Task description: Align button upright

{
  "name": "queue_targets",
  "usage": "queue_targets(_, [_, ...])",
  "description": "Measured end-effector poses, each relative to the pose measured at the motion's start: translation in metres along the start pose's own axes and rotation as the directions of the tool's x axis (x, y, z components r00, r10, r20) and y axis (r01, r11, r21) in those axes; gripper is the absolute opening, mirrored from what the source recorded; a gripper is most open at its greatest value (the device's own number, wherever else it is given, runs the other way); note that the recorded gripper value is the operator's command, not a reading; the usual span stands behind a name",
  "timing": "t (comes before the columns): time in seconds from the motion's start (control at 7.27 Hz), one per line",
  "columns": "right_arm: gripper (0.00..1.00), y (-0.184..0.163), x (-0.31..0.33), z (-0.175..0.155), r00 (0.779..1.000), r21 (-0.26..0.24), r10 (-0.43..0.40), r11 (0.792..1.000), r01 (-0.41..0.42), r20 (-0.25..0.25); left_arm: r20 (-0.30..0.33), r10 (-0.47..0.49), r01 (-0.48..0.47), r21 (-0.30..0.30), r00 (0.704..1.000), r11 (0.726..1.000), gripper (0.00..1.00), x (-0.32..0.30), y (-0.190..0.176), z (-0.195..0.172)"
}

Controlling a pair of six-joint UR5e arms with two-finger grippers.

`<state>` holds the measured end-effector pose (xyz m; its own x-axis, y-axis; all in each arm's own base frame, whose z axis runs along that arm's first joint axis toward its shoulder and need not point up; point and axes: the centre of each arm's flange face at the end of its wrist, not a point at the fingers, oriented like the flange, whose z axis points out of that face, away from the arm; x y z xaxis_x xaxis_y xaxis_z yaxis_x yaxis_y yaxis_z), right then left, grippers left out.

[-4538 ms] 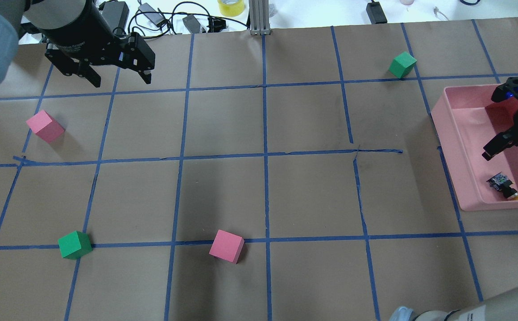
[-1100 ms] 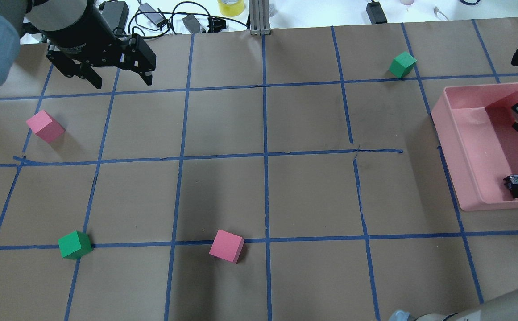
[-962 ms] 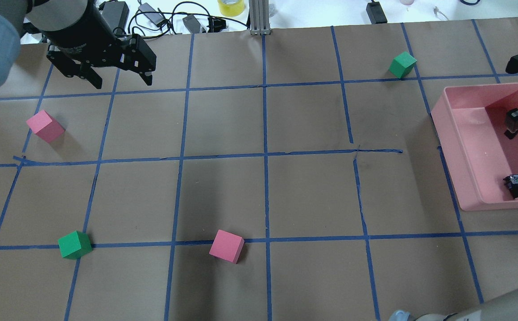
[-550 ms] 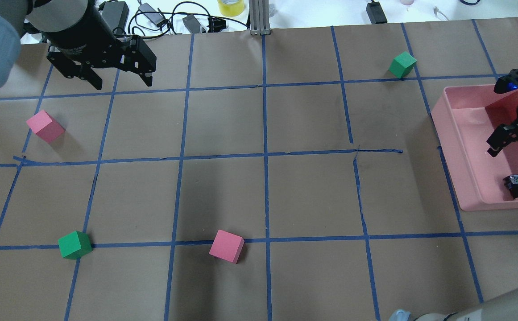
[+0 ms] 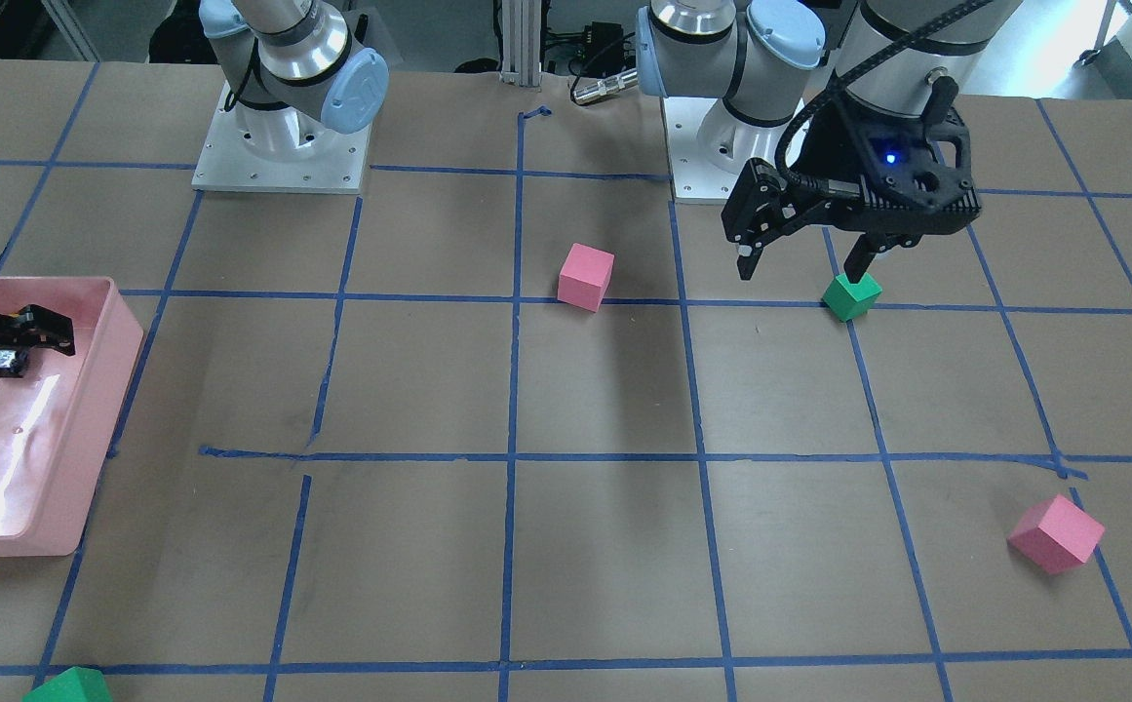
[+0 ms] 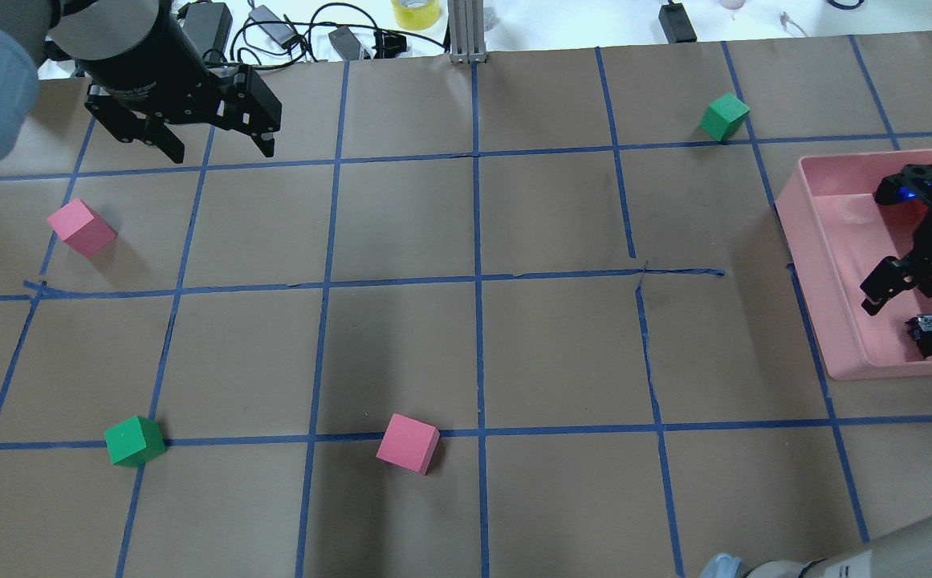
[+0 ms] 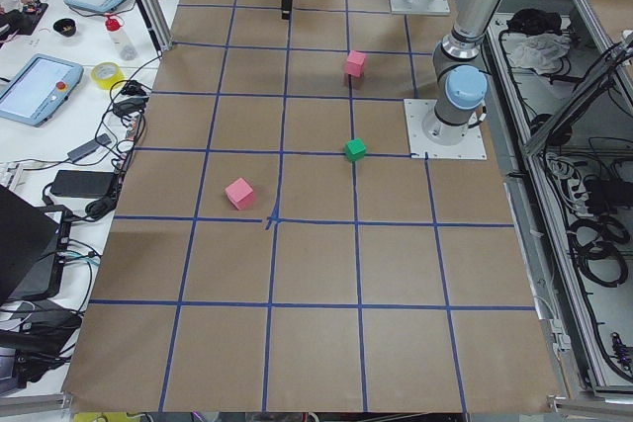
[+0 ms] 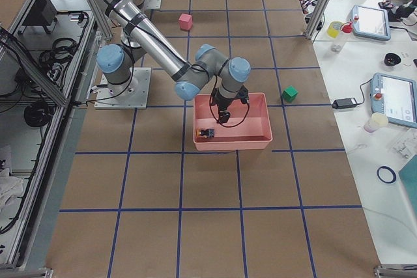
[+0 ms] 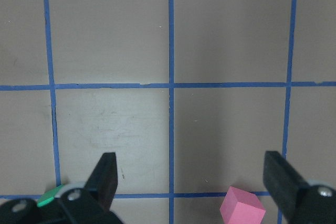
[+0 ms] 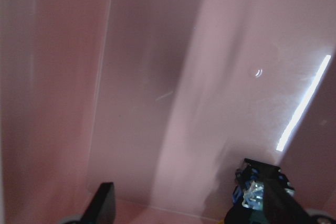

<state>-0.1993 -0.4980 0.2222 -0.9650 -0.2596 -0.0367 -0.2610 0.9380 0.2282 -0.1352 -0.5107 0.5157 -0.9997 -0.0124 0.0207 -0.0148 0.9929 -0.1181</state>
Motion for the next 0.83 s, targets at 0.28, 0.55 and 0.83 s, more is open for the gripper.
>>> queue_targets(0.28, [1.00,0.005,0.012,0.018,1.000,-0.004,0.027,1.000,-0.027,0.013,-0.001,0.000,0.000,0.000,1.000,1.000,1.00,0.000,0.000,0.000])
queue_targets(0.55, [1.00,0.009,0.013,0.030,0.998,-0.014,0.059,0.998,-0.059,0.033,0.000,0.000,0.000,0.000,1.000,1.000,1.00,0.000,0.000,0.000])
queue_targets(0.83, [1.00,0.013,0.007,0.040,0.992,-0.029,0.114,0.993,-0.113,0.051,0.000,0.000,0.000,-0.001,1.000,1.000,1.00,0.000,0.000,0.001])
